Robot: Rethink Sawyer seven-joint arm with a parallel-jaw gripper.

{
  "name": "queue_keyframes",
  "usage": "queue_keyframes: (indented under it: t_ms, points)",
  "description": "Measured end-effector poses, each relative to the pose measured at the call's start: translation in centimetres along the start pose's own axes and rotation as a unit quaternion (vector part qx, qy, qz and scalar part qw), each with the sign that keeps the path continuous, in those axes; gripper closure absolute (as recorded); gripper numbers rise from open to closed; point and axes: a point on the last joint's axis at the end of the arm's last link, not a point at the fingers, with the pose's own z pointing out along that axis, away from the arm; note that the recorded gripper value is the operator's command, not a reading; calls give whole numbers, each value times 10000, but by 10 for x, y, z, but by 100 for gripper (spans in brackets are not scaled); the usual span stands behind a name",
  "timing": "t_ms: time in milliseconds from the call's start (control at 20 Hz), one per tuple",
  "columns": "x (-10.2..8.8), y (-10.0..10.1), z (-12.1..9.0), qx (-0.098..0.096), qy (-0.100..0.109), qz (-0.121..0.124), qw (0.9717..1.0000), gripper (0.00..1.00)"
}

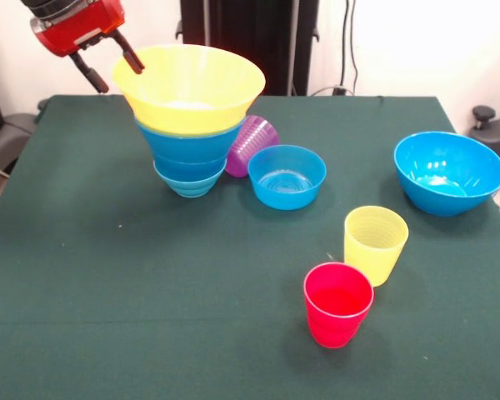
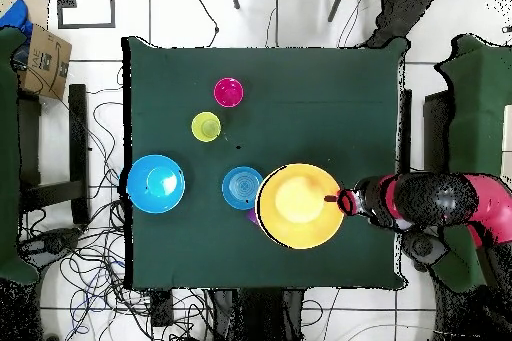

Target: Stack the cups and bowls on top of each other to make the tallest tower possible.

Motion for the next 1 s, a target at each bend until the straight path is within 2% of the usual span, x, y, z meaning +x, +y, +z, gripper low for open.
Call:
queue_keyframes:
  t_ms: [400, 750, 1000]
  points:
    - [-7, 8, 4, 20, 49, -74, 10000, 0]
    - [-27, 35, 12, 138, 248, -291, 9992, 0]
    - [-33, 44, 6, 245, 319, -290, 9988, 0]
